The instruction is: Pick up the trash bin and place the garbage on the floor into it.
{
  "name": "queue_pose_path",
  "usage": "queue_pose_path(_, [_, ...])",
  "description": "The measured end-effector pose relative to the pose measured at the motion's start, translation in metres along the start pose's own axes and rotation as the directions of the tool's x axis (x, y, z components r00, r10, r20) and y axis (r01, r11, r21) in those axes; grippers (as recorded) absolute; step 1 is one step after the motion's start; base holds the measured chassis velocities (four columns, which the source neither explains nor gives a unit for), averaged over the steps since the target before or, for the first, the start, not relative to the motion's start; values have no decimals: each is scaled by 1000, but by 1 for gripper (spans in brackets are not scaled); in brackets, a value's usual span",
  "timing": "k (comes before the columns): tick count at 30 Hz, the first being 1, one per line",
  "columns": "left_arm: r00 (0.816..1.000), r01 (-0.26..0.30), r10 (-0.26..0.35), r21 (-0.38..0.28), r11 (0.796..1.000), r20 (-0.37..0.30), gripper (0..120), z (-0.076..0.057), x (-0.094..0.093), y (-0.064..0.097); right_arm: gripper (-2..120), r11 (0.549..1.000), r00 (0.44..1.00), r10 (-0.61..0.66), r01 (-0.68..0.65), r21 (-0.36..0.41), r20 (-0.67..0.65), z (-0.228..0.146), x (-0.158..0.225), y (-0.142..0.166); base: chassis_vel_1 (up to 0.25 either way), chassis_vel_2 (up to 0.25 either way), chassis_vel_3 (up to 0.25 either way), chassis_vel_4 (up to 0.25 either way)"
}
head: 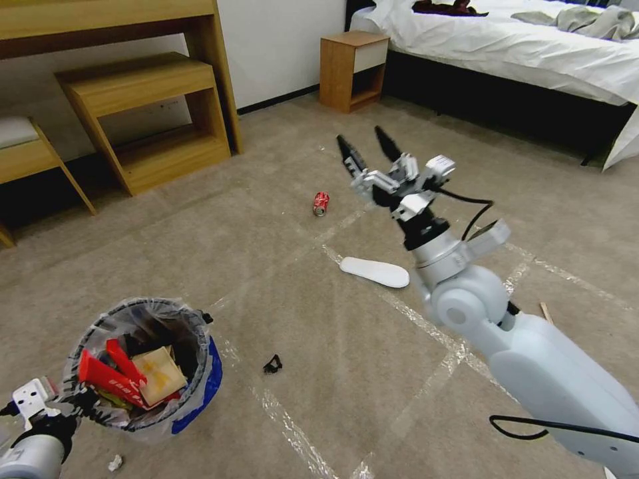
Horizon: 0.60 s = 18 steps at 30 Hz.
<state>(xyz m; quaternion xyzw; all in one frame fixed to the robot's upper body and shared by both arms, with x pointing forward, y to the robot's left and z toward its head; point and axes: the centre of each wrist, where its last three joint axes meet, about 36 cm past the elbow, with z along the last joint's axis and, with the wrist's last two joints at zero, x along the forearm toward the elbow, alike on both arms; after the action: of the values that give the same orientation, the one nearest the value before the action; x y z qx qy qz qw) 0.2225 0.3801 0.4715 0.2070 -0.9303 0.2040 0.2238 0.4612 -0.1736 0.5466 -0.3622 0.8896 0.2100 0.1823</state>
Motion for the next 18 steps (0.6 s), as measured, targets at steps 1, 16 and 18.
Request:
queue_pose_path(1, [1000,0,0,1,1000,2,0,0,0,0,100,1000,999,15,-16,-20,-45,9,-2,2,0,0,0,0])
queue_pose_path(16, [1000,9,-9,21,1000,3,0,3,-6,3,100,913,522,356,-373,168,-775,80,-41,52,0,0,0,0])
queue_pose_path(18, [1000,9,-9,21,1000,2,0,3,-7,3,100,910,475,362,-367,193,-802,83,-43,54,0,0,0,0])
